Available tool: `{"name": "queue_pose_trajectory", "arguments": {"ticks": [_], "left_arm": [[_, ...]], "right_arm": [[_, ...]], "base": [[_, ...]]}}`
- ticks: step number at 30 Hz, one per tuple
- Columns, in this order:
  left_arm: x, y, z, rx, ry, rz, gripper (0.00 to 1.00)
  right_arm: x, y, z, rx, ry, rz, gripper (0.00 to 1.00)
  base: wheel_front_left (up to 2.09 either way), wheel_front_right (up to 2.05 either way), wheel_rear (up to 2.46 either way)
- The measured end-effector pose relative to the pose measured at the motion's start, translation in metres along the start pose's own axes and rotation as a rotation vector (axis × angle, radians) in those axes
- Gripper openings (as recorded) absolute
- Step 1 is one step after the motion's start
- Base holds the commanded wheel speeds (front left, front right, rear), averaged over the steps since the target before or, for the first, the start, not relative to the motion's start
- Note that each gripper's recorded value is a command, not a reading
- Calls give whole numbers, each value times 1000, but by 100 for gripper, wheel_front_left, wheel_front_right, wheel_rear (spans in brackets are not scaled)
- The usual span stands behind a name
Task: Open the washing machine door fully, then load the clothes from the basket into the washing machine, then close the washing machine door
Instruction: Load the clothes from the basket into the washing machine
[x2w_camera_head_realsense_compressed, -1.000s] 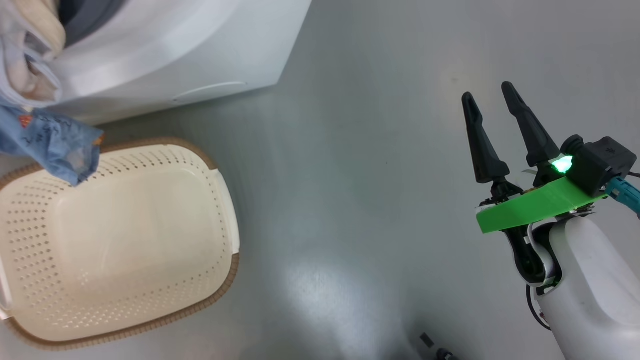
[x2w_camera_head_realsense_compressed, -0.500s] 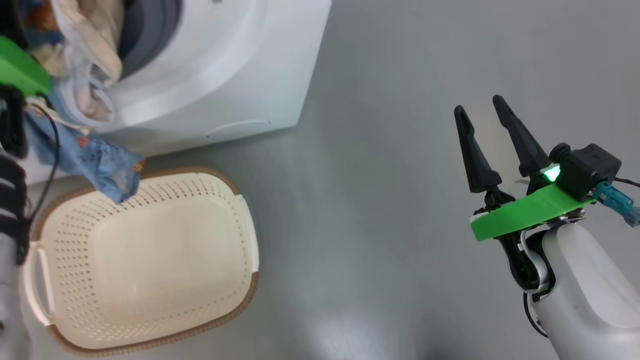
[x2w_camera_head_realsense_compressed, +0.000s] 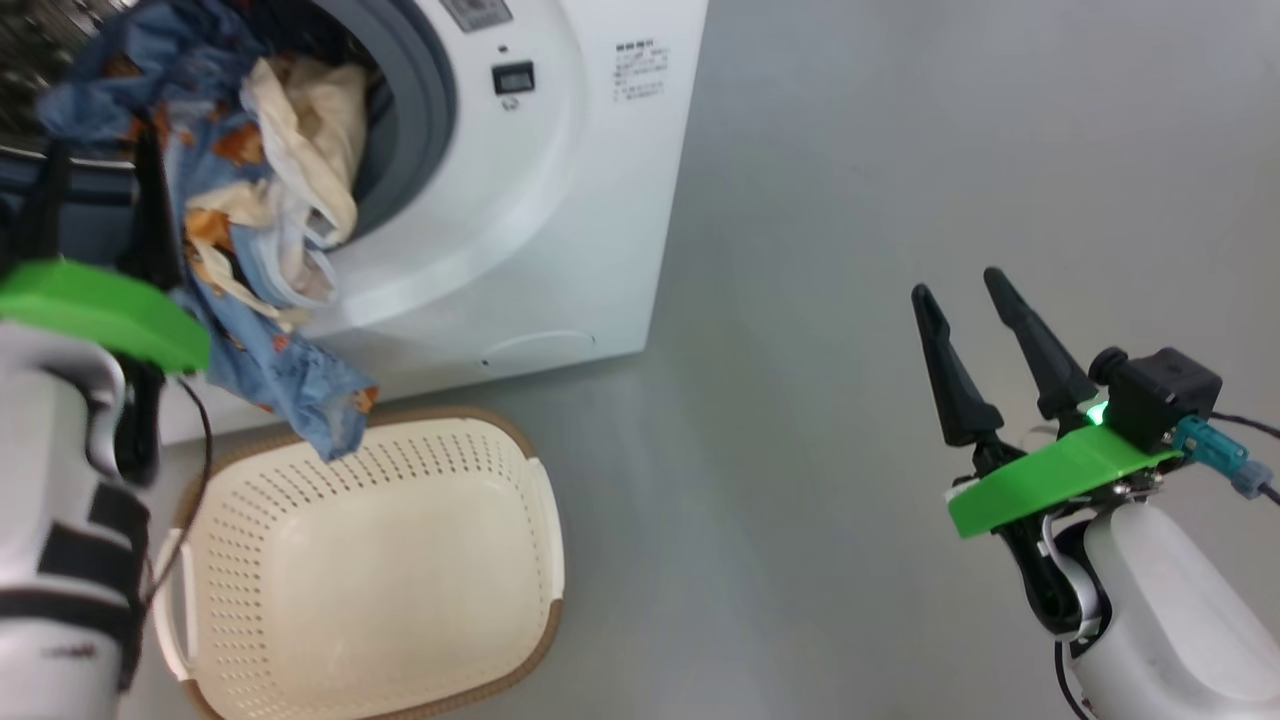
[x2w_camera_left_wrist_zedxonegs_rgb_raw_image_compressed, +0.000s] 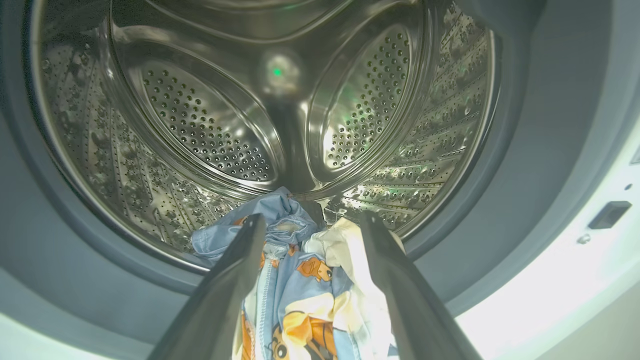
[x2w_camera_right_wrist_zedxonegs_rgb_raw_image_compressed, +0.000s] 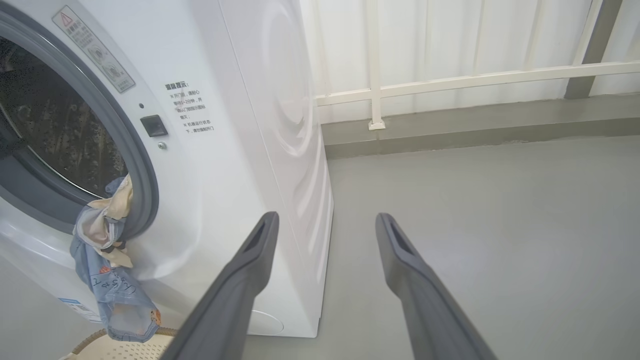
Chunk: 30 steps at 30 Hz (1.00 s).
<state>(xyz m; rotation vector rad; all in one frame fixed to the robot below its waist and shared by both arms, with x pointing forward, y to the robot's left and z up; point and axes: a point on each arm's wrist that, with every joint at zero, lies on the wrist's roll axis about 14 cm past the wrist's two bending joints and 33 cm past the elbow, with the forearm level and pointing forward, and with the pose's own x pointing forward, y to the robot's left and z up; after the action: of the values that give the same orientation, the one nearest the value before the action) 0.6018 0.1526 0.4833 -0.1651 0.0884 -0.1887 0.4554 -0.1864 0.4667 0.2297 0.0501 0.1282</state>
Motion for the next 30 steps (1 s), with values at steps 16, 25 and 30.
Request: {"name": "queue_pose_trajectory", "arguments": {"ticks": [16, 25, 30], "left_arm": [[-111, -9, 9, 1, -94, 20, 100], [-160, 0, 6, -25, -120, 89, 100], [-179, 1, 10, -21, -148, 110, 100]], "right_arm": [[-32, 20, 25, 7, -54, 36, 100], [-39, 30, 34, 6, -80, 61, 100], [-43, 31, 33, 7, -79, 62, 100]], "base": [[0, 0, 0], [0, 0, 0], [0, 0, 0]]}}
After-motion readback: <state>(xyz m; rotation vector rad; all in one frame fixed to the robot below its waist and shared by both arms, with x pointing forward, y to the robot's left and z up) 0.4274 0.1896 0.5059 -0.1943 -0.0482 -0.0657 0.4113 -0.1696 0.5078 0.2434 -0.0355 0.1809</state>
